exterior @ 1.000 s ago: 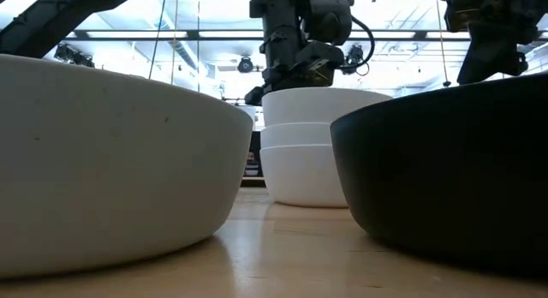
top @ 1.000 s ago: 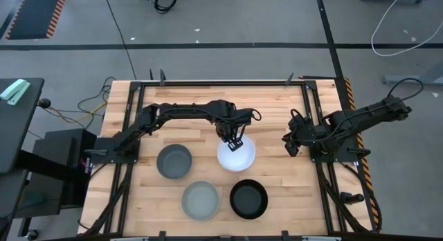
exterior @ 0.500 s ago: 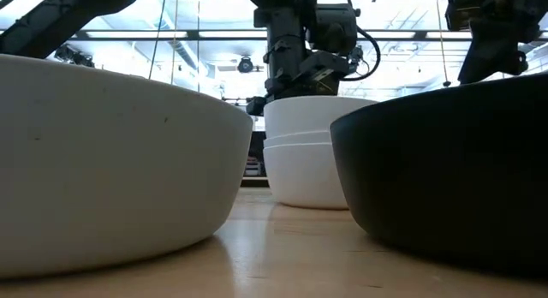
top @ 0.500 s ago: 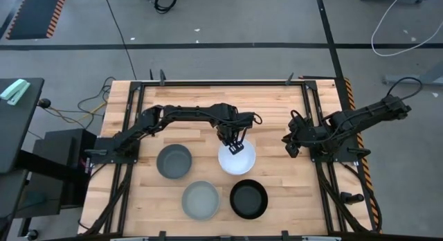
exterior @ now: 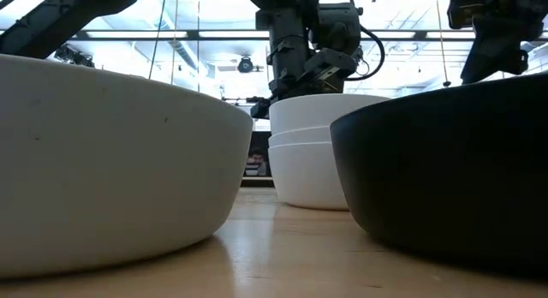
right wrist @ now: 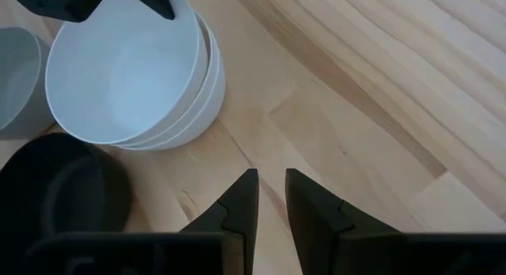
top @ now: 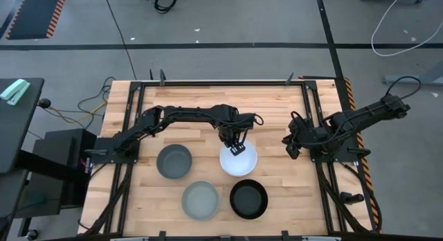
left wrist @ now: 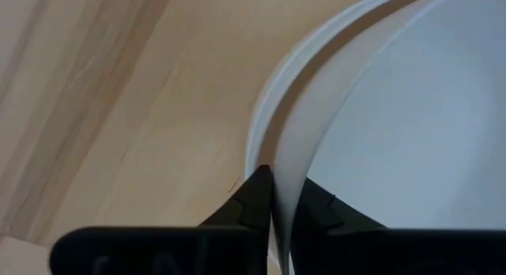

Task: Nest bowls inside each other
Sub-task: Stack the top white bowl on top of the bottom white bowl

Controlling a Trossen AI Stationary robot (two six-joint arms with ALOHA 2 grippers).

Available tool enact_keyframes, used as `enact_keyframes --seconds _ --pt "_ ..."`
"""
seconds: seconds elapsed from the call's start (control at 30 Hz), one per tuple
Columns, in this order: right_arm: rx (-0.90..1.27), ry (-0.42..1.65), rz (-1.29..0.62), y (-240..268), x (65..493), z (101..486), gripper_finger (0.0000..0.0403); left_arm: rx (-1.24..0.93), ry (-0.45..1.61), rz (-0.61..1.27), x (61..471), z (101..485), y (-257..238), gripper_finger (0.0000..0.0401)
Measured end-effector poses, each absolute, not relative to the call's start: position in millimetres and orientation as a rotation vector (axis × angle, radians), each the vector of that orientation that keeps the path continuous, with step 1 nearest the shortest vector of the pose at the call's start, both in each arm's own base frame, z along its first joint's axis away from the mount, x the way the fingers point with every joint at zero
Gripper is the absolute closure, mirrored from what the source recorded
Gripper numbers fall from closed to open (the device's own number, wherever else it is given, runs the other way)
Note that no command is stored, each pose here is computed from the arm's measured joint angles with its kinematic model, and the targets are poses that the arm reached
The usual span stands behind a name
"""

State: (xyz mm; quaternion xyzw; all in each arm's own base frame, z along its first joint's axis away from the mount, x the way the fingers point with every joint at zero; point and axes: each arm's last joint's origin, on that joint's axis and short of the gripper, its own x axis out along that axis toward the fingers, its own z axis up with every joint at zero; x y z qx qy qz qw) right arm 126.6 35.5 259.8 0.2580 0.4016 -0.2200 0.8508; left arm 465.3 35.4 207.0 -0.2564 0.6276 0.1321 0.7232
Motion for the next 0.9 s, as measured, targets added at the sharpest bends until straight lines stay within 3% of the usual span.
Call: enact_keyframes --seconds 0.53,0.9 --pt "0.544 0.844 -0.462 36 127 260 0.0330 -0.614 1.394 0.238 465 209 35 0.0304" --pt "0.556 0.841 -0.468 36 127 260 0.0330 -0.601 1.260 0.218 469 260 53 0.0265"
